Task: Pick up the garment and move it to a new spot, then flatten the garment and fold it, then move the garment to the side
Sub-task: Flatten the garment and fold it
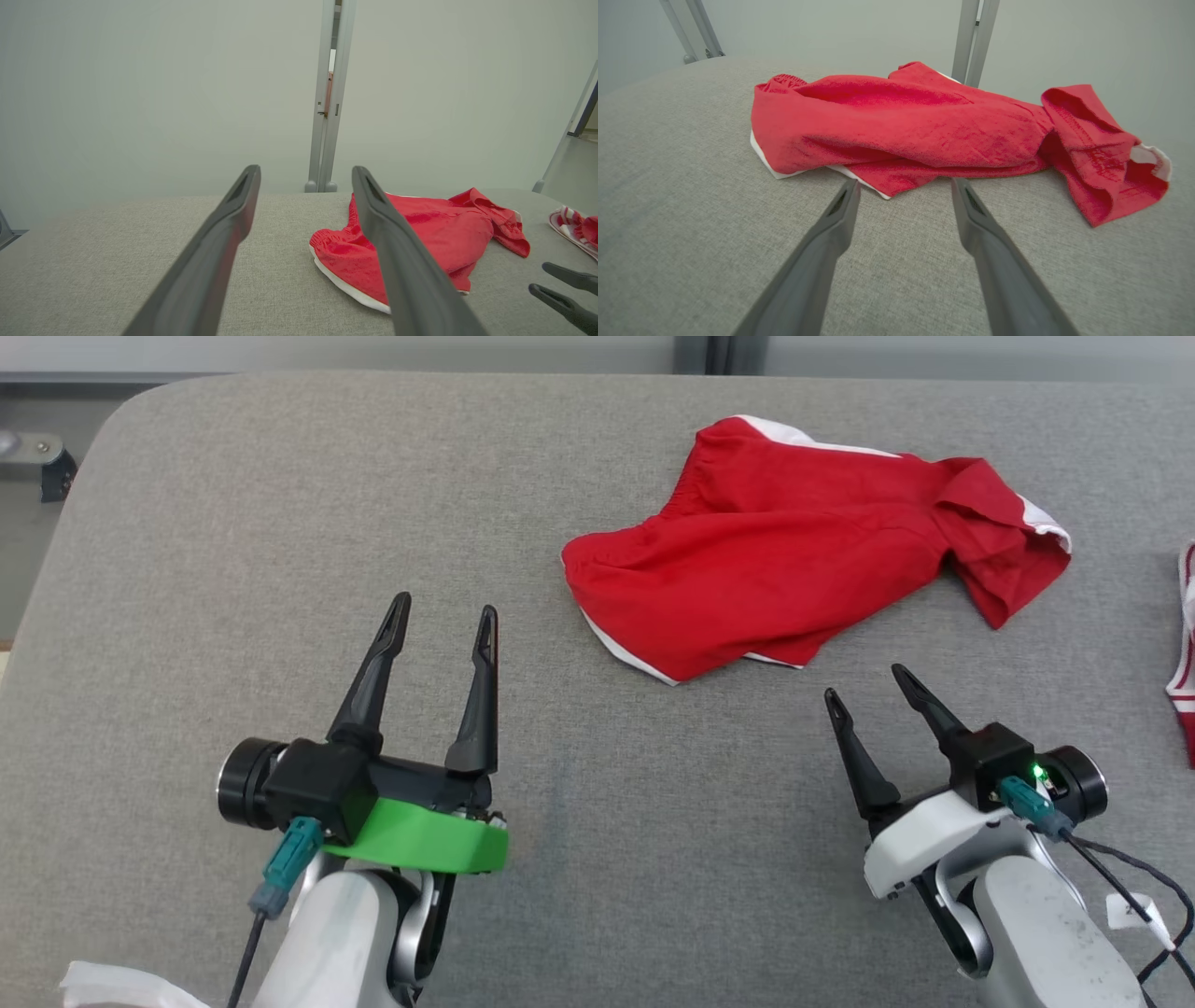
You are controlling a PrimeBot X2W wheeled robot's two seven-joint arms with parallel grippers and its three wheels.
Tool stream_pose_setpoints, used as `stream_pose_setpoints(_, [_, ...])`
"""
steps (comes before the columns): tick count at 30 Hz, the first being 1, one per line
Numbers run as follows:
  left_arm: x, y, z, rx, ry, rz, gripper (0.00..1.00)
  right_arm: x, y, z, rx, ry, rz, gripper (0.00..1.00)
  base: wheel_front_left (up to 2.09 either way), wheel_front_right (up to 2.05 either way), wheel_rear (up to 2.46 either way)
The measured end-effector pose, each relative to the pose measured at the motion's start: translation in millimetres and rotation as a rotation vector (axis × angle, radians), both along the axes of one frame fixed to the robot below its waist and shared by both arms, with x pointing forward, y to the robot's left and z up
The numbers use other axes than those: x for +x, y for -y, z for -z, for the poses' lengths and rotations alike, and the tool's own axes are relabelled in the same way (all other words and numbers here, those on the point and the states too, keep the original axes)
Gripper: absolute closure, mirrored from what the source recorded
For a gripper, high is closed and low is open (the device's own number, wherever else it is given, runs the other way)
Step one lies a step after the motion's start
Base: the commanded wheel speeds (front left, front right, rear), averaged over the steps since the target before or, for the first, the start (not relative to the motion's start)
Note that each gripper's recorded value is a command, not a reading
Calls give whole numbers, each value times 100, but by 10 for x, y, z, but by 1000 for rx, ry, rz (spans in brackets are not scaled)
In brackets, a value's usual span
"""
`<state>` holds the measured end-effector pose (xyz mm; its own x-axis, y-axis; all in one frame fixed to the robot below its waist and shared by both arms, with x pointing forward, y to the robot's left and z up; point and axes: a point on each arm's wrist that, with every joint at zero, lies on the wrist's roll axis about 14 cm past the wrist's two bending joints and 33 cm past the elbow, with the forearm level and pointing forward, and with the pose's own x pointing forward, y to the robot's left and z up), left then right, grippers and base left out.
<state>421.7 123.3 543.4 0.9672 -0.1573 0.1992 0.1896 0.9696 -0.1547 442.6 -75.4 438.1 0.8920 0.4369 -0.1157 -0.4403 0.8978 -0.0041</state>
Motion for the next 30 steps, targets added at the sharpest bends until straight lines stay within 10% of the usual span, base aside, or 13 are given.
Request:
stream_pose_setpoints(19, [-108,-303,209,-27,-83,-107,0,484,-340,643,-63,-187,-76,0,0,0,0])
stream_pose_setpoints(20, [-108,-307,212,-27,-84,-108,0,494,-341,646,-63,-188,-75,5,0,0,0])
stream_pose_setpoints(22, [-107,-311,211,-26,-84,-111,0,493,-340,652,-65,-190,-75,87,0,0,0])
stream_pose_setpoints(23, [-106,-313,206,-27,-82,-112,0,490,-333,647,-66,-189,-73,100,0,0,0])
stream_pose_setpoints(30, [-69,-247,153,-31,-64,-90,0,415,-93,592,-83,-181,-26,100,0,0,0])
